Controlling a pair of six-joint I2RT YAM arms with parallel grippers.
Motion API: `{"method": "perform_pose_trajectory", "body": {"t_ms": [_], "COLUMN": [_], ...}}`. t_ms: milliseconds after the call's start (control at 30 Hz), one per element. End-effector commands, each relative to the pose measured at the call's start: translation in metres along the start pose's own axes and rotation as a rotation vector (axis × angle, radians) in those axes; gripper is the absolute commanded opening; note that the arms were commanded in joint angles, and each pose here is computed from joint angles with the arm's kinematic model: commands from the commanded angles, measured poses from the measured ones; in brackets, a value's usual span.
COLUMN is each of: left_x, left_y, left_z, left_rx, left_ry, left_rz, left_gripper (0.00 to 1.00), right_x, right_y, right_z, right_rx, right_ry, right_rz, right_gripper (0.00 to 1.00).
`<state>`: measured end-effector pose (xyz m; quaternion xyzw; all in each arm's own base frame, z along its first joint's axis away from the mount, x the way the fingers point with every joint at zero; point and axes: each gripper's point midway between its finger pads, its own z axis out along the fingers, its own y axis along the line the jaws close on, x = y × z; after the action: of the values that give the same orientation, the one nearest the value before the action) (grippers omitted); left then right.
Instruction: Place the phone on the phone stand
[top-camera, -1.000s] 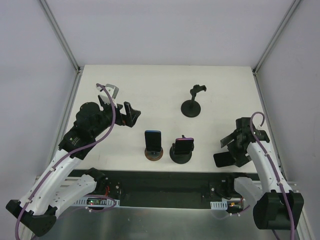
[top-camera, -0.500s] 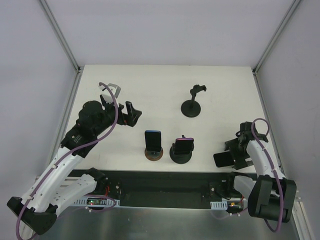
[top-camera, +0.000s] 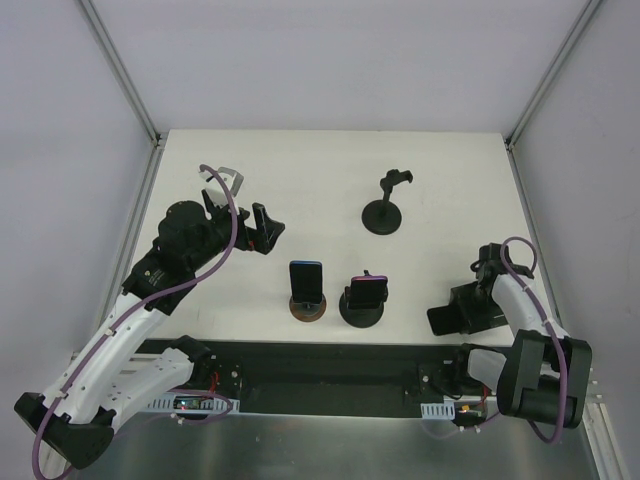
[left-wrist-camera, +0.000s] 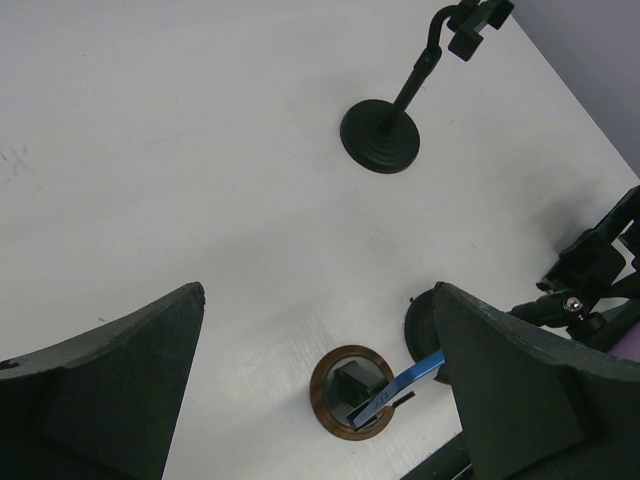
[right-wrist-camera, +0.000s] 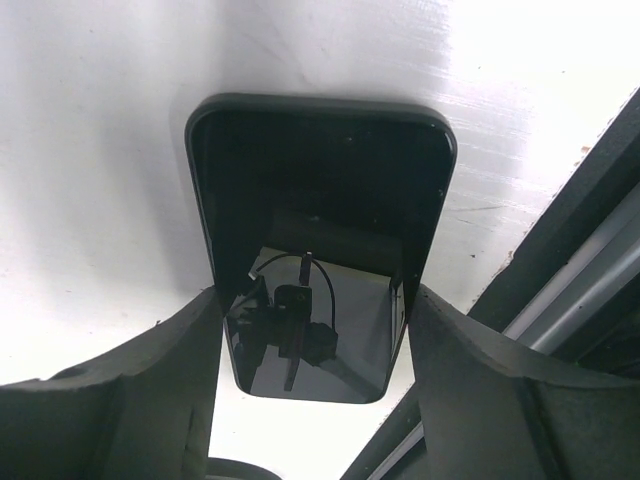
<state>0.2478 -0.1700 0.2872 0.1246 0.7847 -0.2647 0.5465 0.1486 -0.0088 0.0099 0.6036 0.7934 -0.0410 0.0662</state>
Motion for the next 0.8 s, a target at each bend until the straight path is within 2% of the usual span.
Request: {"method": "perform_pose_trajectory", "body": {"t_ms": [0, 33, 67, 133, 167, 233, 267, 300, 467, 600, 767], "left_x": [-0.011, -0.011, -0.010, -0.009, -0.009, -0.009, -0.008, -0.009, -0.007, -0.005, -0.007], "left_y": [-0.001, -0.002, -0.001, 0.000, 0.000, 0.001, 0.001, 0.001, 0.005, 0.009, 0.001], "left_z": [0.001, 0.001, 0.002, 0.002, 0.002, 0.002, 0.002, 0.002, 0.003, 0.005, 0.009], "left_rx": [0.007, 0.008, 0.006, 0.004, 0.001, -0.002, -0.004, -0.006, -0.022, -0.039, -0.001], "left_ry": [-0.037, -0.040, -0.034, -0.032, -0.032, -0.033, -0.032, -0.033, -0.031, -0.027, -0.025], "left_rz": [-0.003, -0.006, -0.003, -0.006, -0.006, -0.004, -0.004, -0.003, 0.001, 0.007, -0.023], "left_gripper": [0.95, 0.95, 0.95, 0.95, 0.95, 0.95, 0.95, 0.95, 0.95, 0.95, 0.97], "right_x": [0.007, 0.008, 0.007, 0.005, 0.002, -0.001, -0.002, -0.001, -0.001, -0.006, -0.011], "right_y": [0.013, 0.013, 0.015, 0.018, 0.019, 0.023, 0.028, 0.032, 0.059, 0.082, 0.119], "right_z": [0.018, 0.018, 0.017, 0.014, 0.012, 0.007, 0.004, 0.002, -0.017, -0.042, -0.109], "right_rx": [-0.066, -0.070, -0.085, -0.108, -0.118, -0.152, -0.185, -0.213, -0.409, -0.580, -0.910], "right_ry": [0.025, 0.026, 0.022, 0.009, -0.002, -0.021, -0.024, -0.025, -0.046, -0.115, -0.287], "right_rz": [0.062, 0.061, 0.061, 0.053, 0.034, 0.015, -0.017, -0.035, -0.139, -0.264, -0.460], "right_gripper": [0.42, 0.38, 0.31, 0.24, 0.17, 0.11, 0.03, 0.01, 0.01, 0.01, 0.01]}}
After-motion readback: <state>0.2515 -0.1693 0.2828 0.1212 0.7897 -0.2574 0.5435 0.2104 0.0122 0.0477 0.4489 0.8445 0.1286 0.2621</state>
